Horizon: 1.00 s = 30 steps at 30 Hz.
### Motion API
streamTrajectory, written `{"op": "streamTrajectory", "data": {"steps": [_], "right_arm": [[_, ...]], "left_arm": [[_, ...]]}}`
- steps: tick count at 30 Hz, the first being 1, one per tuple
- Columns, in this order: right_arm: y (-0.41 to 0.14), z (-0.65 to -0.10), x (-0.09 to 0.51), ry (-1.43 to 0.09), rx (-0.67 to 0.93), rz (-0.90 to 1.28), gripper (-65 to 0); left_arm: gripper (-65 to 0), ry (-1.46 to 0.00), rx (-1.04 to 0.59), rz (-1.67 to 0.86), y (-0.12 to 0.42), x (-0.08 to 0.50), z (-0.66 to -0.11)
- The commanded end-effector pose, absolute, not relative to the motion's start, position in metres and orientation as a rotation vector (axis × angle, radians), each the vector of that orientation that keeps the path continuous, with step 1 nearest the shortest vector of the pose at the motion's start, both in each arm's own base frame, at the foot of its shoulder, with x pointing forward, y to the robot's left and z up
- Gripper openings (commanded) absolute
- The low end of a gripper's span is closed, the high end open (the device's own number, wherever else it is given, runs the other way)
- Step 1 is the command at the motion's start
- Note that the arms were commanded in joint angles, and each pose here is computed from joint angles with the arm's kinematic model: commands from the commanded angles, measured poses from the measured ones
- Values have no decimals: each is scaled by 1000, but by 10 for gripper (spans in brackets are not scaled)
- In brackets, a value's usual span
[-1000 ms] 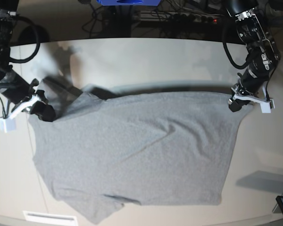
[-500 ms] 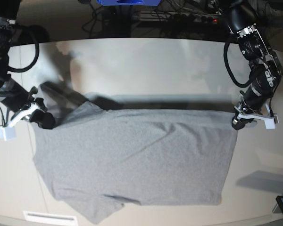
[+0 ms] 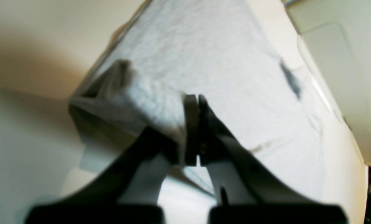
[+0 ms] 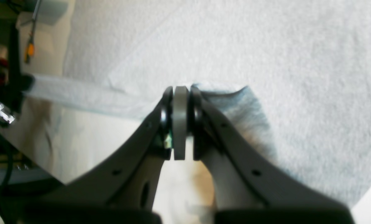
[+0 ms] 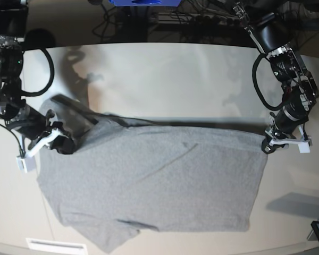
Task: Fold the T-shirt properly
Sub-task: 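Lift the held edge with both grippers and fold it over the shirt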
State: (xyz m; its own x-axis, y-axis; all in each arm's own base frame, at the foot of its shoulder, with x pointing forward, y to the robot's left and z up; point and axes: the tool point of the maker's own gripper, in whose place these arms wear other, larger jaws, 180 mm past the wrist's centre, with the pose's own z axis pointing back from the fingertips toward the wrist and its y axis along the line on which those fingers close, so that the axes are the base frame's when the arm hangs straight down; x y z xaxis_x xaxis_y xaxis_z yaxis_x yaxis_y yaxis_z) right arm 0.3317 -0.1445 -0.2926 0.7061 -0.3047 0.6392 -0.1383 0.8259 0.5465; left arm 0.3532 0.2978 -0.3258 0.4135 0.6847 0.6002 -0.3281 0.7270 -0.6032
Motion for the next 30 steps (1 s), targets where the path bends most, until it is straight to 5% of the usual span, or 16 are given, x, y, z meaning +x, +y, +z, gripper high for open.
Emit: {"op": "streamTrajectory", "data": {"steps": [1,30], "right_arm": [[-149,-277,343,-850,608,-87,-643],[-154,-290,397,-836,489,-61,-643]], "left_arm": [[-648,-1015,-439,645,303,365,-304],[-642,-947,-307,528,300,407,-316]]}}
